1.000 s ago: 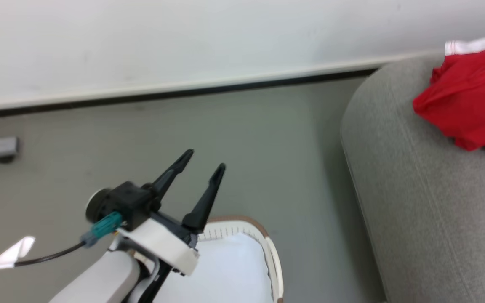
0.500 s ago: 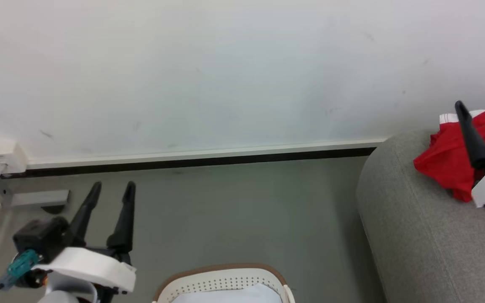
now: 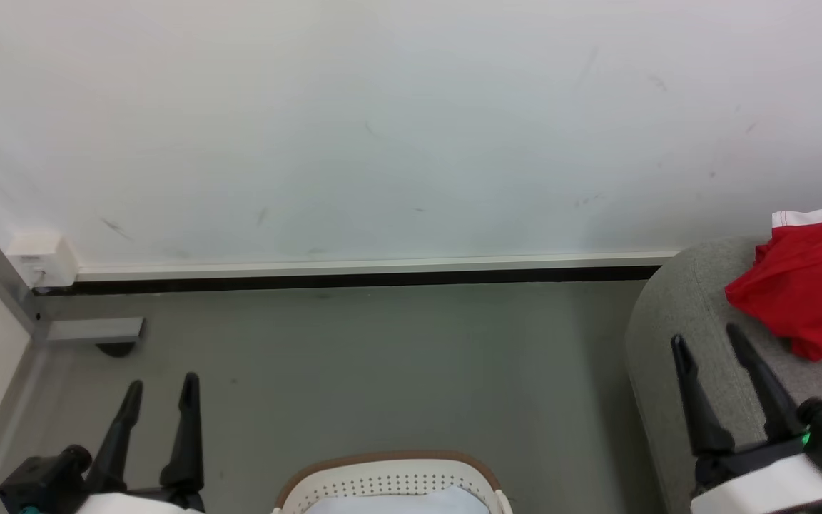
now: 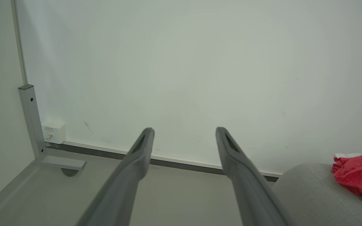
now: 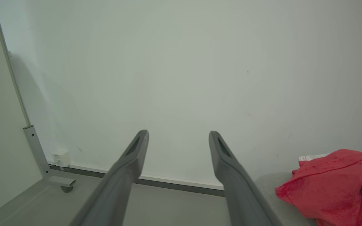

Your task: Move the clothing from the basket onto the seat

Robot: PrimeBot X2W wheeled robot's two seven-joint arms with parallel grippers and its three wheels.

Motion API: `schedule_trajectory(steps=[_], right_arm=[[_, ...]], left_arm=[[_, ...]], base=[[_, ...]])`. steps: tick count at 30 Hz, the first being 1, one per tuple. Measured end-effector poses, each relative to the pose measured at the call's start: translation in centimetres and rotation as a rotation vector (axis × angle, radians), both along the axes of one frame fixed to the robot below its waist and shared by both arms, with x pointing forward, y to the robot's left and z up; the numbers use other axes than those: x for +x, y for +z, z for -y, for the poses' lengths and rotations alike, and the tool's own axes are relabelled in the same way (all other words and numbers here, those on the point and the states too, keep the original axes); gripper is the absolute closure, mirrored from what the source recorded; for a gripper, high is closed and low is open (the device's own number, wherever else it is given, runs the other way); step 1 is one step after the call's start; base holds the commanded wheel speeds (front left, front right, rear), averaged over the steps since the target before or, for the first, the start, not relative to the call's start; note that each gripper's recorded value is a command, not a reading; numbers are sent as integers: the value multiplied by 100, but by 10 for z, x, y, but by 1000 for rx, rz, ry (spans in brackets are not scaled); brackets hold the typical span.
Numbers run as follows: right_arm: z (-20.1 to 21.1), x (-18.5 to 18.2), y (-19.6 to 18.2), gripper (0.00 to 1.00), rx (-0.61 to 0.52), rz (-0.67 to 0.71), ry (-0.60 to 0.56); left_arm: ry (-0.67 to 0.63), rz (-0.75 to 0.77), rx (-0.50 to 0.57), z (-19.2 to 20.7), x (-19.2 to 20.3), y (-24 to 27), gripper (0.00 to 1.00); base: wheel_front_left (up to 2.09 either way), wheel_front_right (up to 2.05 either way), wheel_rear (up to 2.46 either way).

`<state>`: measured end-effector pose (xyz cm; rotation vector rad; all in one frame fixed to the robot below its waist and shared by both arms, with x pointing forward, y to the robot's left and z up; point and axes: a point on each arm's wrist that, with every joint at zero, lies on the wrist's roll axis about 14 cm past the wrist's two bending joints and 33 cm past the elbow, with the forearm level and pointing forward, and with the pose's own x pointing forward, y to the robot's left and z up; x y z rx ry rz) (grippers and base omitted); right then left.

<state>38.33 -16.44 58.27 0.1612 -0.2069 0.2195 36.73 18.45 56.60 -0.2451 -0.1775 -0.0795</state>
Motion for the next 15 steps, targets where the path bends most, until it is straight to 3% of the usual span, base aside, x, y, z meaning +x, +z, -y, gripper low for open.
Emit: schedule_trajectory(steps=[15], right_arm=[[-26, -32, -48, 0, 70, -67, 5]], left_arm=[[45, -67, 24, -4, -12, -38, 0]], base=[[0, 0, 0]])
